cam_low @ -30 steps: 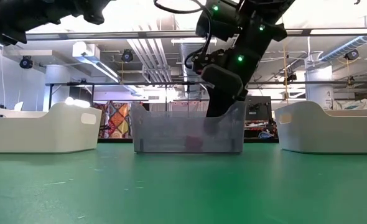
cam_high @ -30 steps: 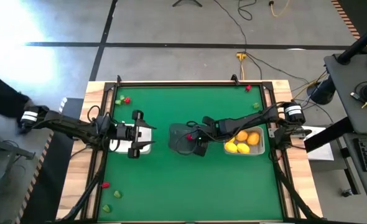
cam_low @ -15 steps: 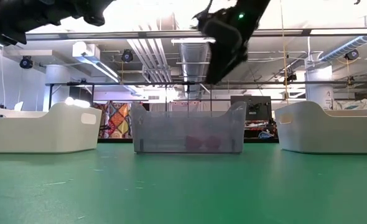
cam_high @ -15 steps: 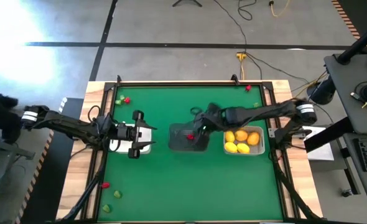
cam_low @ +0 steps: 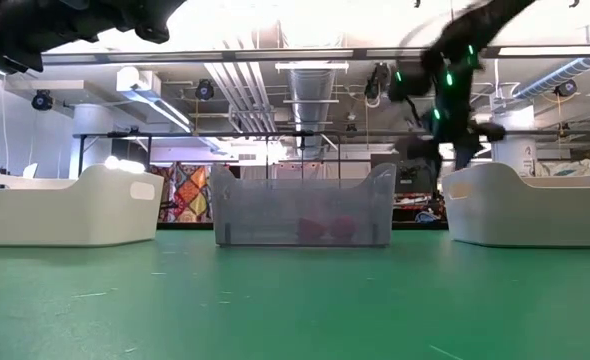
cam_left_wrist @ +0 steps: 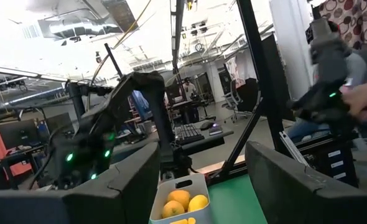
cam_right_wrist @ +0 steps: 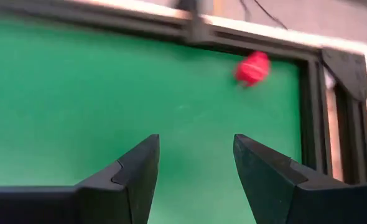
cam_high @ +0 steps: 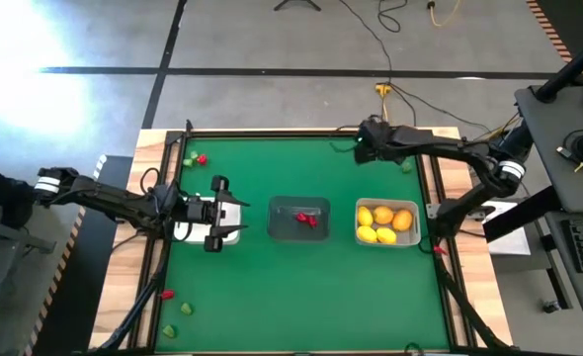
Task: Sort produce into baskets
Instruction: Put the red chili pepper into the black bin
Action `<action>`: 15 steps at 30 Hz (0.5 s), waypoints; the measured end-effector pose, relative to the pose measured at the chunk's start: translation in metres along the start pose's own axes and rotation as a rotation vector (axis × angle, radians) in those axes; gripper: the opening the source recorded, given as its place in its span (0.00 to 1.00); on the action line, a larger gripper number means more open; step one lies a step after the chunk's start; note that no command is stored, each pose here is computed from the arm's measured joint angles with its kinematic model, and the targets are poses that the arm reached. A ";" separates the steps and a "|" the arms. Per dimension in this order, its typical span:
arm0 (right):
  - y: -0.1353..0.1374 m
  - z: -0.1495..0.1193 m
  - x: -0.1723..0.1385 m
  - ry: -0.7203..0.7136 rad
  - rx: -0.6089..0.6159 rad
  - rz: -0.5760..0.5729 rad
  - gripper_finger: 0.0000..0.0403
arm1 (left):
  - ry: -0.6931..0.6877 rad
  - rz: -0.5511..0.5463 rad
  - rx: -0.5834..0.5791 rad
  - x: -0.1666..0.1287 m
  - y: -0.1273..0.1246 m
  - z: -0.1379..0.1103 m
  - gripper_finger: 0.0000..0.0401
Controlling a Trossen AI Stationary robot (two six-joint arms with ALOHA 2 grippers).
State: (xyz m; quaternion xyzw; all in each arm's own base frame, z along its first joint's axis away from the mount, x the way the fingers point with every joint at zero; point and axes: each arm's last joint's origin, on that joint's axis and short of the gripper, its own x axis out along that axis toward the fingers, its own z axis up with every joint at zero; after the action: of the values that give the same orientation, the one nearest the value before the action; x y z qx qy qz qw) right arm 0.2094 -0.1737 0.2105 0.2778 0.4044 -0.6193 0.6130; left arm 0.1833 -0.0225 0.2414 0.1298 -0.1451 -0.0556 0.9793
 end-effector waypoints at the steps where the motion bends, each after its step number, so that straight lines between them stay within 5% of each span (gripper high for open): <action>1: -0.006 0.001 0.011 0.001 0.047 -0.015 0.49 | 0.000 0.000 0.000 0.000 0.000 0.000 0.55; 8: -0.038 0.006 0.062 -0.042 0.282 -0.050 0.49 | 0.000 0.002 0.004 0.000 0.000 0.000 0.55; 15: -0.040 0.010 0.091 -0.121 0.401 -0.125 0.49 | -0.001 0.004 0.027 0.000 0.000 0.000 0.55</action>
State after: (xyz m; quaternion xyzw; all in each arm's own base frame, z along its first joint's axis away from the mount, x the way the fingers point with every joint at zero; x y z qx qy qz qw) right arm 0.1633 -0.2341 0.1460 0.3309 0.2520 -0.7398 0.5288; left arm 0.1833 -0.0223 0.2417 0.1424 -0.1468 -0.0516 0.9775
